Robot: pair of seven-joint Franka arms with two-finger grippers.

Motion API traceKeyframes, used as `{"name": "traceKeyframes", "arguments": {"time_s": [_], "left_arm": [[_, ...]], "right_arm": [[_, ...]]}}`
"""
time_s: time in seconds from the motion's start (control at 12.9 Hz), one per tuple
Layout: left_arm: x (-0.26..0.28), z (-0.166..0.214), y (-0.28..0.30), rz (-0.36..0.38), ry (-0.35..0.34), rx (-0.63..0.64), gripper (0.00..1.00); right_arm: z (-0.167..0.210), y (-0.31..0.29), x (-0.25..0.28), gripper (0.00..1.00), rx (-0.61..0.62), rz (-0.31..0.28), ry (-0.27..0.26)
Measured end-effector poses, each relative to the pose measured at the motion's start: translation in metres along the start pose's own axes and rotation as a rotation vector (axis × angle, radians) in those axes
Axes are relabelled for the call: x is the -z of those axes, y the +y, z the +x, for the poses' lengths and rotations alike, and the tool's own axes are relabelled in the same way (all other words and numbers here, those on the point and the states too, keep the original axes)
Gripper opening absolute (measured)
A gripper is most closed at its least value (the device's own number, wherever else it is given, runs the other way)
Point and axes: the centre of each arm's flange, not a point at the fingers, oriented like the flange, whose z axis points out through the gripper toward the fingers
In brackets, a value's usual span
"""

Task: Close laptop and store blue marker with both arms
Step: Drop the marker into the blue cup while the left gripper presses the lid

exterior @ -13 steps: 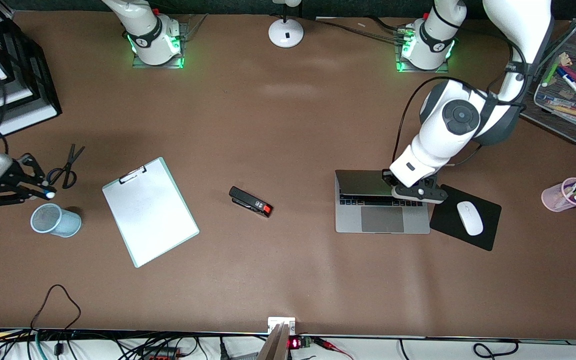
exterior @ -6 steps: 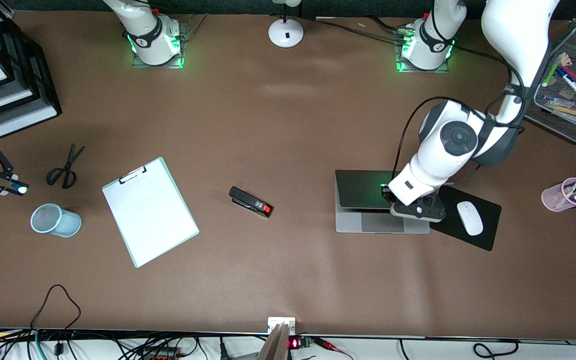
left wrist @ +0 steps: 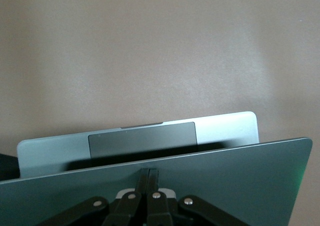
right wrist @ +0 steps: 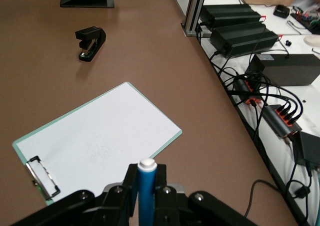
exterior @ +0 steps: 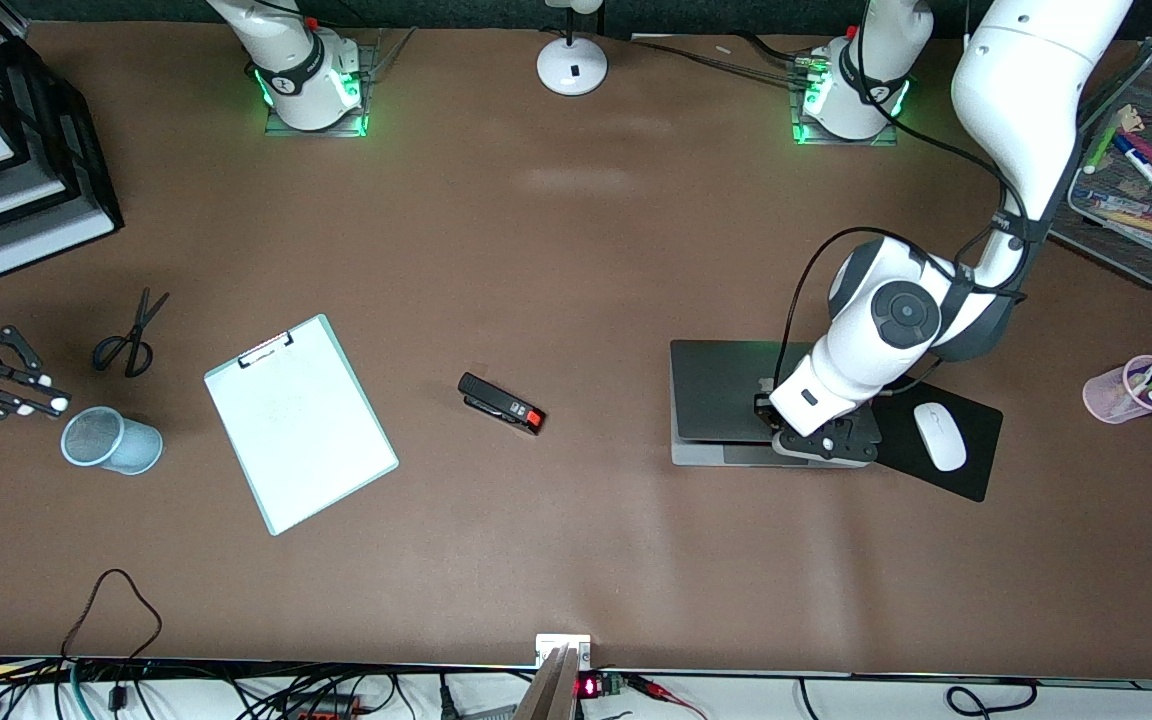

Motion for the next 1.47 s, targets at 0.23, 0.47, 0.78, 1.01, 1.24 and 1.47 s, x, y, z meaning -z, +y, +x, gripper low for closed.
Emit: {"name": "traceKeyframes", "arguments": {"time_s": [0.23, 0.47, 0.78, 1.01, 1.24, 1.47], "left_arm": [[-0.013, 0.002, -0.005, 0.003, -0.007, 0.0, 0.01], [-0.022, 0.008, -0.007, -0.005, -0.009, 0.008, 0.01], [-0.04, 0.009, -0.012, -0.016, -0.005, 0.019, 0.01], [-0.056, 0.007, -0.015, -0.025, -0.002, 0.025, 0.01], [-0.072, 0.002, -0.014, -0.03, -0.024, 0.026, 0.01], [-0.076, 0.002, -0.014, -0.032, -0.026, 0.027, 0.01]], "right_arm": [[-0.019, 0.009, -0.02, 0.18, 0.038, 0.005, 0.02], [-0.041, 0.009, -0.033, 0.18, 0.069, -0.029, 0.084], [-0.061, 0.001, -0.033, 0.18, 0.068, -0.02, 0.117], [-0.069, -0.004, -0.028, 0.18, 0.067, -0.01, 0.137], [-0.09, -0.012, -0.025, 0.18, 0.051, -0.009, 0.164], [-0.103, -0.015, -0.025, 0.18, 0.027, -0.036, 0.196]]}}
